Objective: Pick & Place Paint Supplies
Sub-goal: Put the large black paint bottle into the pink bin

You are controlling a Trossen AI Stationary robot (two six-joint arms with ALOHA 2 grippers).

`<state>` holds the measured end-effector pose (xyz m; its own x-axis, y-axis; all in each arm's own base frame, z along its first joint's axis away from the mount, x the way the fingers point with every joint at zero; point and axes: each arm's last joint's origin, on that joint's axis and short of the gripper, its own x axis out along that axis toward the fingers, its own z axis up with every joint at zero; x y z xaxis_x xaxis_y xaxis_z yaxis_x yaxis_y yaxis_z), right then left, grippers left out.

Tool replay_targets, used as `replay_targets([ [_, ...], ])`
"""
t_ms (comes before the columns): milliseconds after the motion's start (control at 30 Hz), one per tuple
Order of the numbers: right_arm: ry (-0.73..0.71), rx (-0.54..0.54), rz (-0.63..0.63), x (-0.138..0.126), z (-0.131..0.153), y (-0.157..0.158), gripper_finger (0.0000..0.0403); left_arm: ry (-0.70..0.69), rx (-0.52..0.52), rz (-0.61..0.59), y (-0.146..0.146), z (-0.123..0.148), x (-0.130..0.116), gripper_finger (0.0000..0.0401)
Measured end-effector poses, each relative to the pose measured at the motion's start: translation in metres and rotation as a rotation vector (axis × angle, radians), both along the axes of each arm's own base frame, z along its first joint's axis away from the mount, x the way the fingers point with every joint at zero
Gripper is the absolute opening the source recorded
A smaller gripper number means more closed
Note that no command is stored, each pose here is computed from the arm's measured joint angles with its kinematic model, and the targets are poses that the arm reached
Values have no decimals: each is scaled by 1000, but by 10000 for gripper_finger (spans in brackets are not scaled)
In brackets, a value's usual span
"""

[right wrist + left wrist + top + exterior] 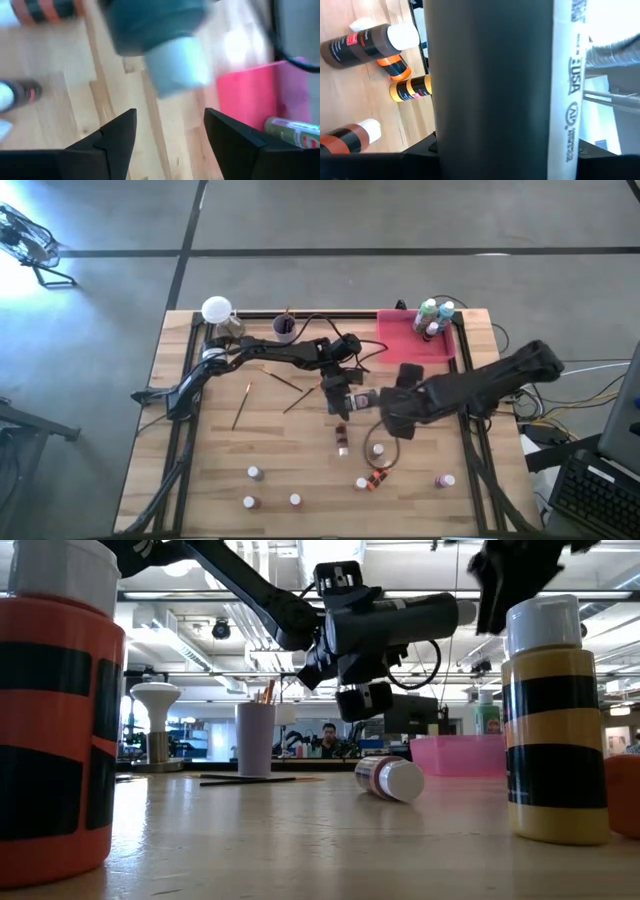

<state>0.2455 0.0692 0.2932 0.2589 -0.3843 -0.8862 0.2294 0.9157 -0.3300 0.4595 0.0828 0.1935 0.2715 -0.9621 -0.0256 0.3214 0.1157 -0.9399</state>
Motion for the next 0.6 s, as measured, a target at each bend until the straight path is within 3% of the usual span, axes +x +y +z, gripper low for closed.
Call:
replay_targets([
  [133,-189,-51,-75,-23,21,5,217,-90,60,38,1,-1,1,196],
  [233,-355,-90,-152,-44,30,8,215,-192,159,109,2,-1,5,196],
  [467,-752,-125,-311,-83,26,8,226,-397,487,363,7,1,16,195],
  [600,-848,-84,-316,-90,18,6,234,-465,681,502,5,2,23,195],
])
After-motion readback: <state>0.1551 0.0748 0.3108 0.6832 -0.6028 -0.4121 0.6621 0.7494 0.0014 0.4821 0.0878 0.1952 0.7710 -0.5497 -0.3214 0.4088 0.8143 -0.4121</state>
